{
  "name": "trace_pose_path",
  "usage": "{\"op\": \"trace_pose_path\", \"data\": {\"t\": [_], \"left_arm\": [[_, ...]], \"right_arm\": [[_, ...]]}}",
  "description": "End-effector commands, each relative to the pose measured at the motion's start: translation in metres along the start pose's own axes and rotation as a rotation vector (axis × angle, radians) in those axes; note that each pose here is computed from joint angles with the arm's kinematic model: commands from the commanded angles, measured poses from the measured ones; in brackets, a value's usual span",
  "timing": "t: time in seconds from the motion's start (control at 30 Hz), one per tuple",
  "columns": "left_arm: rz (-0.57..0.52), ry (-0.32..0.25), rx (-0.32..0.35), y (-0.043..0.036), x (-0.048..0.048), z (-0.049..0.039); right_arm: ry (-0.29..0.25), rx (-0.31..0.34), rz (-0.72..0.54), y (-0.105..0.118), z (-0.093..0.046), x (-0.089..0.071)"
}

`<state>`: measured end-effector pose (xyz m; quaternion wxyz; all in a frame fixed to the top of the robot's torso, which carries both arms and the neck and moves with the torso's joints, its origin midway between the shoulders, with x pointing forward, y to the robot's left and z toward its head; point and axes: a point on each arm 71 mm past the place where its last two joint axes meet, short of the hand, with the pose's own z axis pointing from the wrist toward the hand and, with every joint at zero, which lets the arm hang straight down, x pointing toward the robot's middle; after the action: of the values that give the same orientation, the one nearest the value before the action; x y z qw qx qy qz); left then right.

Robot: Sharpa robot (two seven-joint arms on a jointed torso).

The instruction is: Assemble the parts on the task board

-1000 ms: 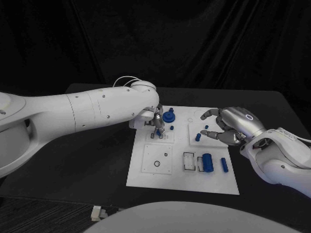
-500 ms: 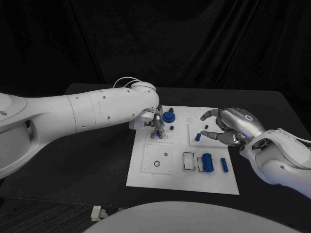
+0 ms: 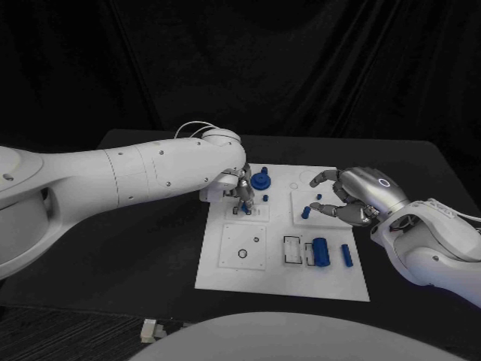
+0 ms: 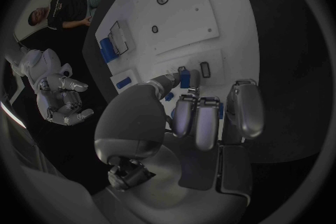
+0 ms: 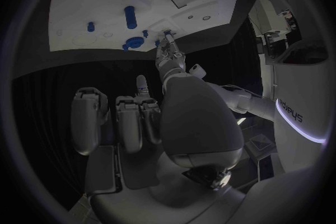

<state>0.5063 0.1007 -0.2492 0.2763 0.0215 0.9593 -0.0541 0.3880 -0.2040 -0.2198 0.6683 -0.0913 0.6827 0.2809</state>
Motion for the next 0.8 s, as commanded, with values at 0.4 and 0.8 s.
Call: {"op": "trace_pose_path", "data": {"t": [0.4, 0.8], "left_arm": [[-0.005, 0.002, -0.035, 0.0013, 0.003, 0.0018], [-0.005, 0.001, -0.029, -0.0001, 0.0034, 0.0019]], "right_arm": [[0.016, 0.026, -0.006, -0.0022, -0.0005, 0.0019], [0.023, 0.03, -0.007, -0.0026, -0.0001, 0.0026]]}}
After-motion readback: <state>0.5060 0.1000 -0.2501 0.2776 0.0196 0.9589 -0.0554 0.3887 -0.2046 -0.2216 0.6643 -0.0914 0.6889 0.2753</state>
